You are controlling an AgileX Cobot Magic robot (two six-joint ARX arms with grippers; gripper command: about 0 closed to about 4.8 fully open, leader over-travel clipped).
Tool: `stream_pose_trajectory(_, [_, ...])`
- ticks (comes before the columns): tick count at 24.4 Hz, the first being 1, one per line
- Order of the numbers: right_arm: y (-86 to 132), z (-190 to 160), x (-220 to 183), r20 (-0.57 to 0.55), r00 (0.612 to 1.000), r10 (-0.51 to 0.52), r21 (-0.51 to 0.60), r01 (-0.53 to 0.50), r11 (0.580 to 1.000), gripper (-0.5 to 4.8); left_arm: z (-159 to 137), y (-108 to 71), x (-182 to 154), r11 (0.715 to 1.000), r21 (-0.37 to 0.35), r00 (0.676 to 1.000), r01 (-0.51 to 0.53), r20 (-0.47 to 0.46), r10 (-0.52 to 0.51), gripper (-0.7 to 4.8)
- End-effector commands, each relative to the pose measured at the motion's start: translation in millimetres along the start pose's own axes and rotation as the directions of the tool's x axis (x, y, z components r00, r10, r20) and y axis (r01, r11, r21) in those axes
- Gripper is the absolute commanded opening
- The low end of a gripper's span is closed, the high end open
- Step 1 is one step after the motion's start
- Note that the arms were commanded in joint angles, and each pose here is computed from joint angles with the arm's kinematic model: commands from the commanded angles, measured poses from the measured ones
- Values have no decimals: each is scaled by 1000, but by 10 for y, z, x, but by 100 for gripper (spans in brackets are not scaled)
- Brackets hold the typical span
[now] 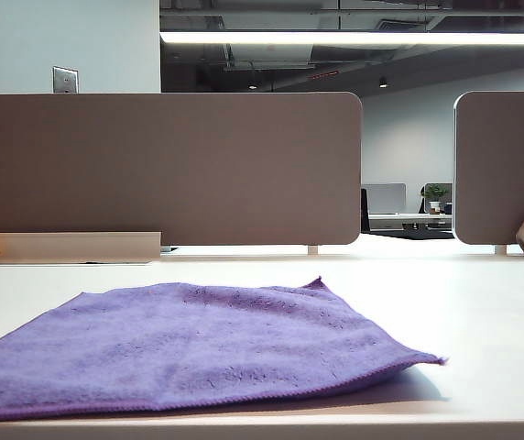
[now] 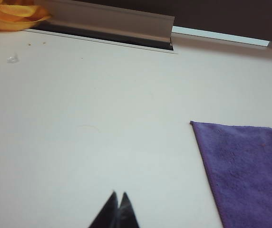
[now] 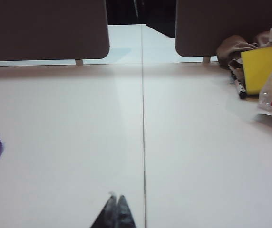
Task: Fold the bottom of the cloth upward, then fold it vertically to form a square shape.
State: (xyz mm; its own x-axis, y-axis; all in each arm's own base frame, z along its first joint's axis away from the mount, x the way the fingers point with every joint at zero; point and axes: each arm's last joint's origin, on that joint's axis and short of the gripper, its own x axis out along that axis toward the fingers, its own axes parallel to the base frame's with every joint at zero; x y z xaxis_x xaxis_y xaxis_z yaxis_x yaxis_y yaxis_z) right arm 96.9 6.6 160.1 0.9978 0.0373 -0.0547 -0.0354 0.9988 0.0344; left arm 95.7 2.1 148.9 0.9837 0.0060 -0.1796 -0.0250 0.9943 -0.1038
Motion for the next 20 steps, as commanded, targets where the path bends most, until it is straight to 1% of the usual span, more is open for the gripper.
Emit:
stream_pose_trajectory(1, [10,-5,4,6,999,32,82,-32,996,0,-8,1,4,1000,4,1000,0,-1,0,-3])
stream_pose_trajectory(2, [16,4,2,9,999,49,136,-50,989,-1,-7,1,4,1000,4,1000,0,1,0,-3])
stream_pose_trajectory(3, [25,39,-2,35,996,78,232,-83,969,-1,-1,0,3,1000,4,1000,1,6,-1,-3])
stream_pose_trajectory(5, [34,159,-32,73,992,101,332,-120,936,-1,49,-6,-14,1000,-6,1000,4,20,-4,-3])
stream_pose_trajectory(8, [44,321,-81,119,985,125,383,-162,909,-1,193,-22,-65,1000,-5,998,11,66,-11,-3])
stream_pose_trajectory(11, [69,480,-142,158,967,200,374,-246,894,-1,394,-45,-152,1000,-20,991,21,129,-18,-3])
stream_pose_trajectory(12, [88,539,-170,172,950,260,363,-307,880,-1,470,-54,-188,999,-44,988,28,153,-21,-4])
stream_pose_trajectory(13, [121,615,-212,188,910,370,355,-414,838,-1,582,-67,-246,995,-88,982,42,188,-25,-4])
stream_pose_trajectory(14, [145,656,-241,191,872,451,377,-489,787,-1,692,-83,-309,992,-107,974,67,223,-42,-4])
stream_pose_trajectory(15, [159,680,-260,190,846,498,389,-531,753,-1,740,-95,-340,992,-93,970,89,234,-65,-5])
stream_pose_trajectory(16, [176,716,-288,191,809,556,401,-581,708,-1,801,-112,-383,989,-84,965,123,244,-100,-4])
stream_pose_trajectory(18, [188,767,-323,196,779,595,404,-617,675,-2,875,-138,-440,981,-67,954,181,254,-159,-4])
stream_pose_trajectory(19, [193,831,-363,195,767,611,404,-631,662,-2,964,-171,-517,965,-42,935,257,262,-237,-5])
stream_pose_trajectory(20, [194,892,-408,181,769,613,414,-625,662,-2,1051,-196,-598,952,-24,919,305,270,-288,-4])
